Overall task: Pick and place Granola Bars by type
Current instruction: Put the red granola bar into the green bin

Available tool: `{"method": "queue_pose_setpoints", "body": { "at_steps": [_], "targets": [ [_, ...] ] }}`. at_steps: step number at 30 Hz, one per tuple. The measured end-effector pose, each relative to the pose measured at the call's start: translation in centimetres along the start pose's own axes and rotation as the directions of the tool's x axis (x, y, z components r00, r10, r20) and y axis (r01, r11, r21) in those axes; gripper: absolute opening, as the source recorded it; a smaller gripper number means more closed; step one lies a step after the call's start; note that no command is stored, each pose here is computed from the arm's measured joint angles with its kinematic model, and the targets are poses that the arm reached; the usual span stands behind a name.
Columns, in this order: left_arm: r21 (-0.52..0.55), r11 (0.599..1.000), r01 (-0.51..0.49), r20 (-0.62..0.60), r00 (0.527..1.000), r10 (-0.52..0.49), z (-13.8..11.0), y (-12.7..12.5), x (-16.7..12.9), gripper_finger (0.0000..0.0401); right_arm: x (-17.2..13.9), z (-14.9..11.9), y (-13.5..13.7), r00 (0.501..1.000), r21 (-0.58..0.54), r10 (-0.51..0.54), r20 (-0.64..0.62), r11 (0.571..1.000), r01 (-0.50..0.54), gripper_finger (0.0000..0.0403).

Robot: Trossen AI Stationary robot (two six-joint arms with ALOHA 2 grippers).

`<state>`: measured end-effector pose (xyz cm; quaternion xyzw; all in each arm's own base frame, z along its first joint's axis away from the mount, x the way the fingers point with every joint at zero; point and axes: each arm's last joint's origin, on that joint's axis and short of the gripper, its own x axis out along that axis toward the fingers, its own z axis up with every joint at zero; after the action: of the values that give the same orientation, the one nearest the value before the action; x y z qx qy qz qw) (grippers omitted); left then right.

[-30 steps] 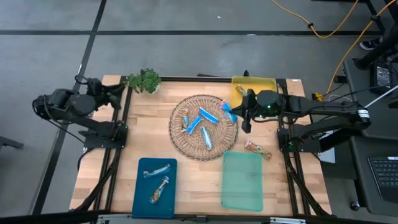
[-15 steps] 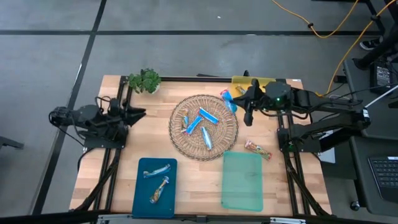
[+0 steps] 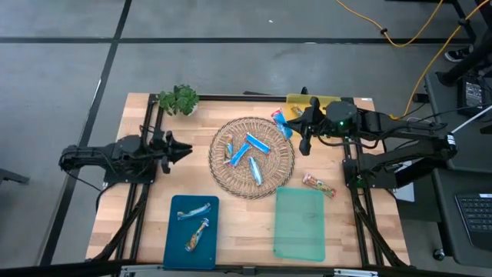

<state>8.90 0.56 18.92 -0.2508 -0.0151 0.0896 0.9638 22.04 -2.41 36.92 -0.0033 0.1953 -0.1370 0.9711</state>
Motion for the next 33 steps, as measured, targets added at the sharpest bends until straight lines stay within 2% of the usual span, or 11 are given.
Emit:
{"method": "queue_pose_setpoints", "body": {
  "at_steps": [3,7,11,15,18,22,25,33],
  "targets": [
    [-0.008,1.0,-0.004,-0.061,0.998,0.004,-1.5,0.9,0.4,0.0095,0.0,0.0,0.1,1.0,-0.022,0.005,0.0,1.0,-0.005,0.0012],
    [0.008,1.0,-0.011,-0.082,0.997,0.011,-1.7,1.2,0.8,0.0085,-0.2,0.0,1.0,0.999,-0.041,0.041,0.0,0.998,-0.041,0.0012],
    [0.125,0.992,0.018,-0.104,0.995,-0.005,-1.8,1.2,0.8,0.0076,-0.6,-0.2,2.5,0.994,-0.072,0.107,-0.013,0.992,-0.108,0.0012],
    [0.299,0.953,0.041,-0.119,0.993,-0.005,-1.9,1.3,0.9,0.0064,-1.0,-0.5,4.0,0.986,-0.079,0.162,-0.029,0.983,-0.164,0.0012],
    [0.424,0.904,0.051,-0.132,0.991,0.006,-2.0,1.3,1.0,0.0058,-1.4,-0.6,4.9,0.987,-0.072,0.16,-0.026,0.984,-0.161,0.0012],
    [0.491,0.869,0.056,-0.159,0.987,0.027,-2.2,1.4,1.2,0.0054,-1.9,-0.7,5.9,0.99,-0.07,0.141,-0.017,0.987,-0.142,0.0012],
    [0.51,0.858,0.059,-0.176,0.984,0.037,-2.4,1.5,1.4,0.0056,-2.2,-0.9,6.7,0.987,-0.084,0.16,-0.02,0.983,-0.162,0.0012],
    [0.482,0.873,0.067,-0.166,0.986,0.016,-2.2,1.4,1.3,0.0054,-2.3,-2.0,8.5,0.977,-0.078,0.186,-0.103,0.978,-0.195,0.0012]
  ]
}}
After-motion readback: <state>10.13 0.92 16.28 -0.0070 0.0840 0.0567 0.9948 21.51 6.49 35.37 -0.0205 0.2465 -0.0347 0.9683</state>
